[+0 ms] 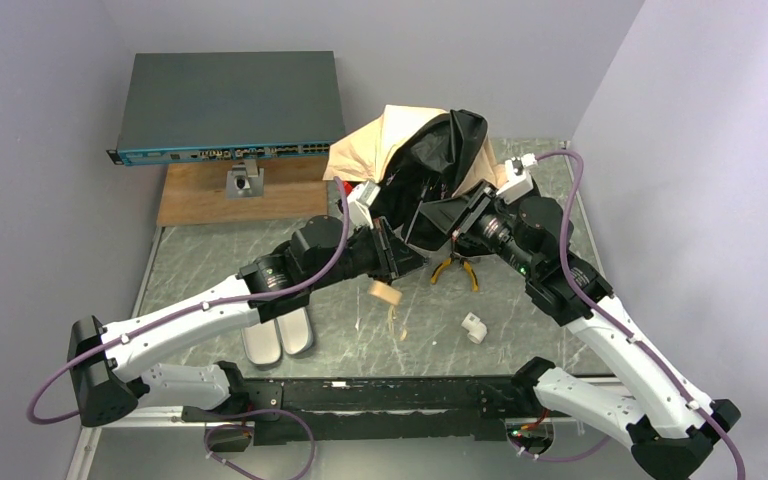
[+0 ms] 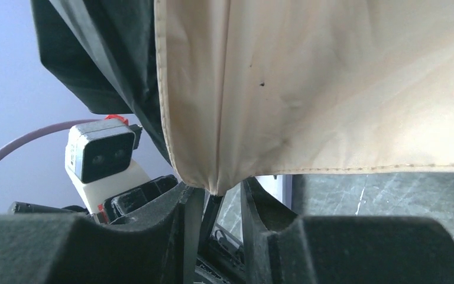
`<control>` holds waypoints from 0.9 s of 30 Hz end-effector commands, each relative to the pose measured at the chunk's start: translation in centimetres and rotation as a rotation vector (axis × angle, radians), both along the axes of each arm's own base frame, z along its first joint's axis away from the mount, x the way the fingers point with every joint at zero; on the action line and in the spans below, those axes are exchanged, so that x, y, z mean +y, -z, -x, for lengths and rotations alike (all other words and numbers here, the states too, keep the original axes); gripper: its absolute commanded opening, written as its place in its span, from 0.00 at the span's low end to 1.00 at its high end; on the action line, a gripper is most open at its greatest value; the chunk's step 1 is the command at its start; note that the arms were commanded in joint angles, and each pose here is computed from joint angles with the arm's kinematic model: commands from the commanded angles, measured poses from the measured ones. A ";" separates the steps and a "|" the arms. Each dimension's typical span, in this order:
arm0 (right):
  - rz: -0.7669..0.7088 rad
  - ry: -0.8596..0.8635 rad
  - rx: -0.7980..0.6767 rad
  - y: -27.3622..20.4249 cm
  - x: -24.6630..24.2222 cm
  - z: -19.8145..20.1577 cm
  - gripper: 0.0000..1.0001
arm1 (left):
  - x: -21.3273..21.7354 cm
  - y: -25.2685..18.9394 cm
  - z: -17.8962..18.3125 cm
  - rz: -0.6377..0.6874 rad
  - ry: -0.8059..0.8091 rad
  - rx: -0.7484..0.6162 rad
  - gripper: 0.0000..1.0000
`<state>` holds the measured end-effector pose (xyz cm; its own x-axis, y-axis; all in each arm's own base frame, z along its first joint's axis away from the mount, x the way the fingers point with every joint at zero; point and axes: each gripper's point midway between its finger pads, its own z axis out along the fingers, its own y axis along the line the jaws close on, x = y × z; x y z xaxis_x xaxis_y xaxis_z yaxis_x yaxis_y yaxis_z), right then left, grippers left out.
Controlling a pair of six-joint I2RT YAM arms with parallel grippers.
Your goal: Open the umbrella
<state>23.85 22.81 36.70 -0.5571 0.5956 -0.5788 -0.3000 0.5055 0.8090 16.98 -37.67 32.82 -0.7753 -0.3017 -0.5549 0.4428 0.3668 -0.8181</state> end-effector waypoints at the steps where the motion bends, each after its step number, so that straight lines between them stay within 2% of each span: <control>1: -0.073 -0.039 -0.068 -3.4 0.6 0.5 0.31 | 0.5 -6.2 0.7 0.151 0.023 -0.111 0.00; 11: -0.076 -0.052 -0.046 -2.6 1.8 -0.6 0.28 | 0.5 -6.8 1.1 0.176 0.043 -0.115 0.00; 15: -0.080 -0.033 -0.044 -2.6 2.1 -1.4 0.20 | 0.3 -6.6 1.2 0.182 0.053 -0.110 0.00; 20: -0.051 0.056 -0.038 -2.1 1.6 -3.4 0.12 | 0.2 -6.6 1.6 0.202 0.072 -0.099 0.00; 27: -0.010 0.246 -0.029 -1.7 -0.6 -6.4 0.11 | -0.2 -6.1 2.6 0.181 0.068 -0.113 0.00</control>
<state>26.56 25.31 36.14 -0.5770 0.6176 -0.5344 -0.2486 0.4905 0.8353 17.69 -37.59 33.07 -0.7674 -0.3454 -0.5402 0.4225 0.3614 -0.8312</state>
